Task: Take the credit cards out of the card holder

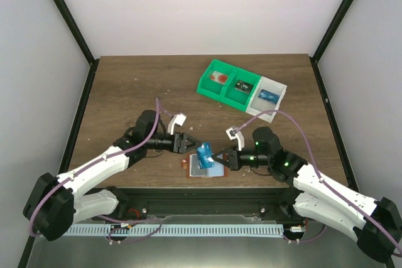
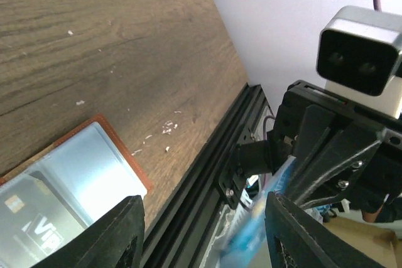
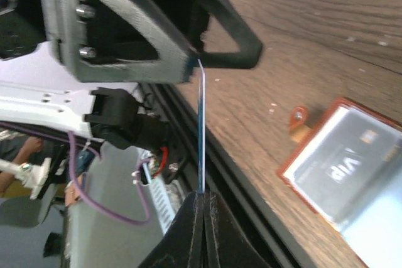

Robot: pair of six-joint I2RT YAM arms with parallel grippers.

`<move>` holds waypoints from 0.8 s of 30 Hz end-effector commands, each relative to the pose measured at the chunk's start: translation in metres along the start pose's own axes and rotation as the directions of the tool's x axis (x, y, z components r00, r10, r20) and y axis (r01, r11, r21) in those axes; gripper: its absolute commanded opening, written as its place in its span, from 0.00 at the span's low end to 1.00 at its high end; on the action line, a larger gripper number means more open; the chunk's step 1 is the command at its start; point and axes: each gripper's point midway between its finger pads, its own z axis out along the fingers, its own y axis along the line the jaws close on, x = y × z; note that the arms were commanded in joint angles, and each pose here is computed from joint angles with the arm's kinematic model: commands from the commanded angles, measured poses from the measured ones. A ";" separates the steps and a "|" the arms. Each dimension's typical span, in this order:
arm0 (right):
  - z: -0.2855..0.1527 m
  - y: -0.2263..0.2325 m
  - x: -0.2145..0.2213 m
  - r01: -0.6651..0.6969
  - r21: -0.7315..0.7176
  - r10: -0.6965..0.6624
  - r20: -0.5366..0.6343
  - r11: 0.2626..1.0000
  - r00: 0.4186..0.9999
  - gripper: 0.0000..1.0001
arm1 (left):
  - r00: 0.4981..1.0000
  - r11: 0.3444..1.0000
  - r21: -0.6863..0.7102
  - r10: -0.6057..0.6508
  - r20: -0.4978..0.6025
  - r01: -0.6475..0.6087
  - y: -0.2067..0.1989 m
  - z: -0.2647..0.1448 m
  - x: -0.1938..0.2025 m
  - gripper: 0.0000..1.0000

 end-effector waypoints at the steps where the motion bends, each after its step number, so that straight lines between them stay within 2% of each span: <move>1: -0.003 0.033 -0.004 0.056 -0.170 -0.058 -0.005 0.984 0.998 0.01 | 0.997 0.994 0.085 0.073 -0.034 -0.070 -0.021 -0.004 0.003 0.54; 5: 0.000 0.032 -0.003 0.042 -0.169 -0.047 -0.023 0.985 0.999 0.00 | 0.994 0.986 0.145 0.091 -0.058 -0.082 -0.032 -0.005 0.007 0.46; 14: 0.000 0.029 -0.002 0.028 -0.166 -0.031 -0.017 0.986 0.999 0.01 | 0.992 0.974 0.213 0.094 -0.080 -0.075 -0.040 -0.007 0.015 0.00; 19: 0.000 0.022 -0.006 -0.013 -0.123 0.015 0.010 0.992 1.000 0.01 | 0.996 0.974 0.221 0.070 -0.056 -0.056 -0.041 -0.008 0.012 0.00; 20: 0.000 0.020 -0.008 -0.031 -0.114 0.034 0.021 0.993 0.999 0.04 | 0.997 0.975 0.217 0.065 -0.049 -0.053 -0.041 -0.008 0.011 0.00; 24: -0.002 0.011 -0.017 -0.121 -0.095 0.130 0.097 0.988 0.987 0.25 | 0.999 0.981 0.191 0.032 0.008 -0.033 -0.040 -0.010 0.000 0.00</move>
